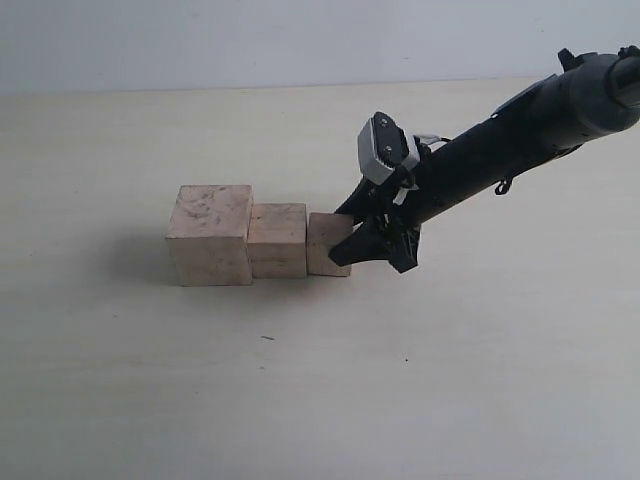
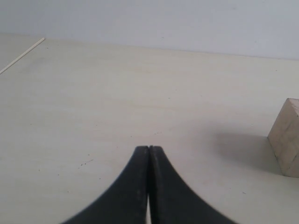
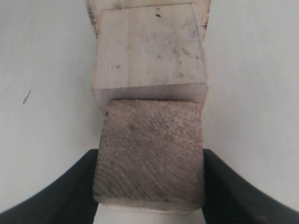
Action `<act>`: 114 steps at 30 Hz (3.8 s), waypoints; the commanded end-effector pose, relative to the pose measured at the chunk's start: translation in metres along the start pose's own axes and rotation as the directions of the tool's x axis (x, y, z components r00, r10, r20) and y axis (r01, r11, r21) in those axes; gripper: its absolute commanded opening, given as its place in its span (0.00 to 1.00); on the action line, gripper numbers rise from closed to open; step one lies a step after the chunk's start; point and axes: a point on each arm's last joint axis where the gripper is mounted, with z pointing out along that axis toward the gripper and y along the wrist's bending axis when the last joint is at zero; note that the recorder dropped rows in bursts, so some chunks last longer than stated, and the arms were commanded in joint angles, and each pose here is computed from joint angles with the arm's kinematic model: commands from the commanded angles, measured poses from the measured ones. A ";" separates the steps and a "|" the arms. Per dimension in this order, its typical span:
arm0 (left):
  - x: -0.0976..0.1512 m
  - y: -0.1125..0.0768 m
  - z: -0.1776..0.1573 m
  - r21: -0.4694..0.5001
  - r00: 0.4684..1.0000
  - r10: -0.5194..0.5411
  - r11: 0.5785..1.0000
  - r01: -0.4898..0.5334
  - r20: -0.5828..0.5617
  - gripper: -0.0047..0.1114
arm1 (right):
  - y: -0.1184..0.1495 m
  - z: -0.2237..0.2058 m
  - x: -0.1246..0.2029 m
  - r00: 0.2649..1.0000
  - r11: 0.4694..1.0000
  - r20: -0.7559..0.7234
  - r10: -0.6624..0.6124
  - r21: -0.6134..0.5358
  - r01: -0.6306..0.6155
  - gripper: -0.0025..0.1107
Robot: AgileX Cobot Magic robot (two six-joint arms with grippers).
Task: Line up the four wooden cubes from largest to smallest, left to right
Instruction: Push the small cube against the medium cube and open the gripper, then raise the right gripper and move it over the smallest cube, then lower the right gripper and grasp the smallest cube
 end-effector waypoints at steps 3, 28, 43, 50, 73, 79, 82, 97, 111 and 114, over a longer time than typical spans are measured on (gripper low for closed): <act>-0.001 0.000 0.000 0.003 1.000 -0.002 1.000 0.002 0.016 0.04 | -0.005 0.006 0.008 1.000 0.999 -0.017 0.026 0.045 -0.025 0.60; -0.001 0.000 0.000 0.003 1.000 -0.002 1.000 0.002 0.016 0.04 | 0.017 -0.074 -0.073 1.000 0.981 -0.031 0.001 0.192 0.005 0.67; -0.001 0.000 0.000 0.003 1.000 -0.002 1.000 0.002 0.016 0.04 | 0.013 -0.095 -0.055 0.908 0.878 -0.231 0.349 0.419 -0.231 0.67; -0.001 0.000 0.000 0.003 1.000 -0.002 1.000 0.002 0.016 0.04 | 0.008 -0.090 -0.047 0.883 0.848 -0.221 0.415 0.446 -0.287 0.67; -0.001 0.000 0.000 0.003 1.000 -0.002 1.000 0.002 0.016 0.04 | 0.005 -0.057 -0.032 0.867 0.866 -0.238 0.437 0.374 -0.333 0.66; -0.001 0.000 0.000 0.003 1.000 -0.002 1.000 0.002 0.016 0.04 | 0.001 -0.058 -0.029 0.874 0.868 -0.263 0.409 0.407 -0.284 0.66; -0.001 0.000 0.000 0.003 1.000 -0.002 1.000 0.002 0.016 0.04 | 0.002 -0.057 -0.029 0.874 0.870 -0.263 0.409 0.402 -0.286 0.66; -0.001 0.000 0.000 0.003 1.000 -0.002 1.000 0.002 0.016 0.04 | 0.001 -0.040 -0.019 0.852 0.860 -0.256 0.457 0.370 -0.350 0.66; -0.001 0.000 0.000 0.003 1.000 -0.002 1.000 0.002 0.016 0.04 | 0.004 -0.040 -0.014 0.845 0.881 -0.312 0.435 0.342 -0.327 0.28; -0.001 0.000 0.000 0.003 1.000 -0.002 1.000 0.002 0.016 0.04 | 0.004 -0.040 -0.014 0.851 0.889 -0.319 0.418 0.335 -0.311 0.12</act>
